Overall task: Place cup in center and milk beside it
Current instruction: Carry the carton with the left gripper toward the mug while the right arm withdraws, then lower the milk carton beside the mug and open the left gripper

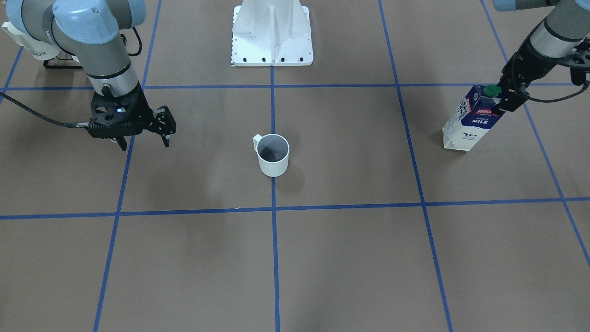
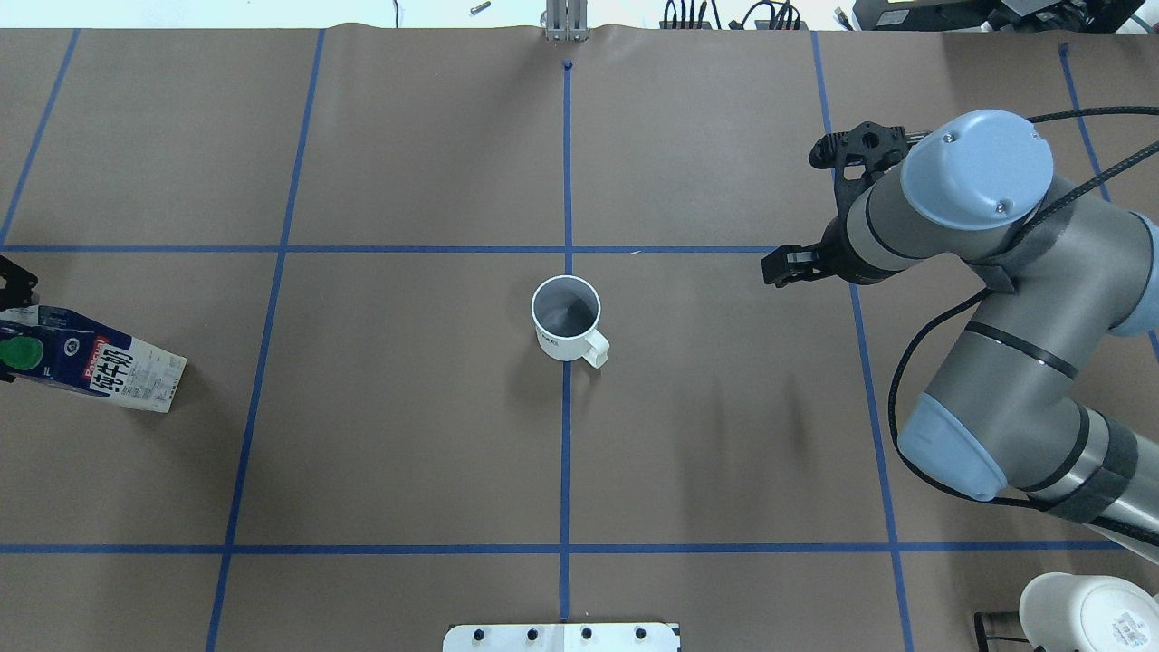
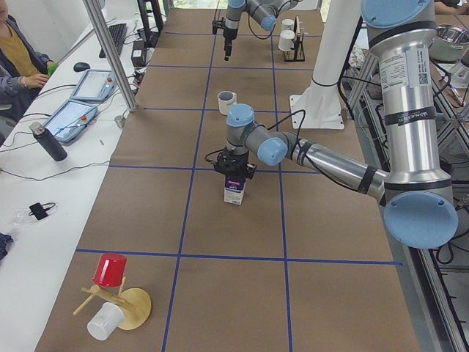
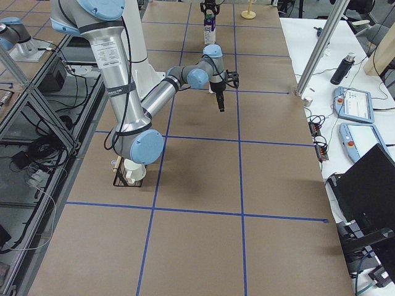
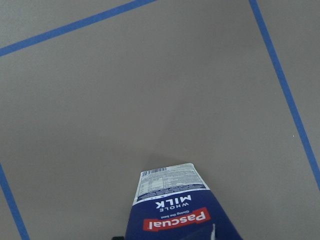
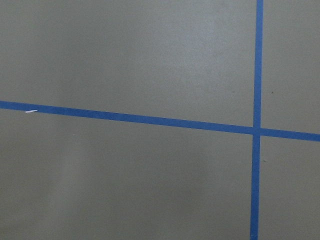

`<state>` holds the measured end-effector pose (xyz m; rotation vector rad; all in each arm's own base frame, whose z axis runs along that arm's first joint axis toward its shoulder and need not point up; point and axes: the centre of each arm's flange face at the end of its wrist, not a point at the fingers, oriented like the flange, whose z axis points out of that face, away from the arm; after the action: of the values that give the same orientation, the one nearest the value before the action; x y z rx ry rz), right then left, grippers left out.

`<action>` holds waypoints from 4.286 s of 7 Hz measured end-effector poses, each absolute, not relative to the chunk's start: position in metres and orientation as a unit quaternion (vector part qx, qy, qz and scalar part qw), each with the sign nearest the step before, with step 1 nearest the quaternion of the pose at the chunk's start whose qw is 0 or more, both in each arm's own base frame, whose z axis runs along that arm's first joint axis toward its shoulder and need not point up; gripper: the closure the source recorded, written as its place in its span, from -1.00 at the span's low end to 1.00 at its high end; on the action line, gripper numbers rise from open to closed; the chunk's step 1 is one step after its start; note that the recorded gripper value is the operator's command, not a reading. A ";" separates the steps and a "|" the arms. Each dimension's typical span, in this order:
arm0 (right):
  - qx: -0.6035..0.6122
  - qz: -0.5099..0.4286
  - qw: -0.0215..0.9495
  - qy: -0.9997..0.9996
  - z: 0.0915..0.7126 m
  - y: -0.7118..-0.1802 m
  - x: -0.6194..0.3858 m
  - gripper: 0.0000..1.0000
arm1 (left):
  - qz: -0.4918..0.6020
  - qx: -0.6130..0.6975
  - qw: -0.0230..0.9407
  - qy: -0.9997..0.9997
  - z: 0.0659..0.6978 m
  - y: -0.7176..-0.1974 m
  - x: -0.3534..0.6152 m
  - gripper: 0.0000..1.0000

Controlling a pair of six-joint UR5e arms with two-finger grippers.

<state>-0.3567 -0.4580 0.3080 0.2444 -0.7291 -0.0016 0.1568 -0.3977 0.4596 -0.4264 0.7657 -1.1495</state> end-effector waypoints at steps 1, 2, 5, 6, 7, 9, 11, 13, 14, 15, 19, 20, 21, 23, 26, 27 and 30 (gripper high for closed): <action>0.119 0.000 0.927 -0.355 0.309 -0.458 -0.357 -1.00 | -0.519 -0.200 0.748 0.362 0.441 -0.403 0.160 1.00; 0.118 0.000 0.928 -0.354 0.311 -0.457 -0.355 -1.00 | -0.514 -0.208 0.747 0.367 0.406 -0.424 0.172 1.00; 0.108 -0.006 0.930 -0.352 0.329 -0.455 -0.326 -1.00 | -0.532 -0.221 0.739 0.350 0.257 -0.488 0.239 1.00; 0.100 -0.012 0.931 -0.352 0.343 -0.462 -0.300 -1.00 | -0.543 -0.221 0.736 0.337 0.227 -0.491 0.282 1.00; 0.092 -0.018 0.932 -0.351 0.361 -0.469 -0.268 -1.00 | -0.555 -0.221 0.731 0.329 0.202 -0.490 0.323 1.00; 0.085 -0.040 0.935 -0.343 0.407 -0.479 -0.191 -1.00 | -0.569 -0.230 0.718 0.326 0.157 -0.498 0.373 1.00; 0.083 -0.060 0.937 -0.335 0.440 -0.476 -0.146 -1.00 | -0.573 -0.233 0.717 0.320 0.140 -0.514 0.396 1.00; 0.079 -0.062 0.938 -0.333 0.450 -0.474 -0.136 -1.00 | -0.568 -0.238 0.720 0.320 0.139 -0.514 0.410 1.00; 0.078 -0.062 0.938 -0.332 0.452 -0.473 -0.135 -1.00 | -0.560 -0.241 0.723 0.325 0.140 -0.510 0.420 1.00; 0.077 -0.062 0.938 -0.331 0.454 -0.472 -0.135 -1.00 | -0.553 -0.244 0.725 0.329 0.140 -0.507 0.427 1.00; 0.076 -0.062 0.939 -0.331 0.454 -0.472 -0.134 -1.00 | -0.545 -0.246 0.728 0.334 0.144 -0.505 0.439 0.89; 0.076 -0.062 0.939 -0.331 0.454 -0.472 -0.134 -1.00 | -0.543 -0.246 0.729 0.336 0.145 -0.504 0.441 0.75; 0.076 -0.062 0.939 -0.331 0.455 -0.472 -0.135 -1.00 | -0.542 -0.246 0.729 0.339 0.147 -0.503 0.442 0.55; 0.076 -0.062 0.939 -0.330 0.455 -0.472 -0.135 -1.00 | -0.541 -0.246 0.729 0.339 0.150 -0.503 0.443 -0.44; 0.077 -0.062 0.939 -0.330 0.453 -0.472 -0.135 -1.00 | -0.538 -0.245 0.730 0.343 0.148 -0.502 0.441 -0.95; 0.078 -0.062 0.939 -0.330 0.453 -0.472 -0.135 -1.00 | -0.538 -0.245 0.729 0.345 0.145 -0.499 0.437 -0.96; 0.081 -0.062 0.938 -0.331 0.450 -0.474 -0.135 -1.00 | -0.537 -0.242 0.726 0.356 0.140 -0.488 0.416 -0.96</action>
<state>-0.1348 -0.4743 0.4496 0.1657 -0.6766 -0.1260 0.4165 -0.4883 0.1403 -0.5328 0.7851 -1.1838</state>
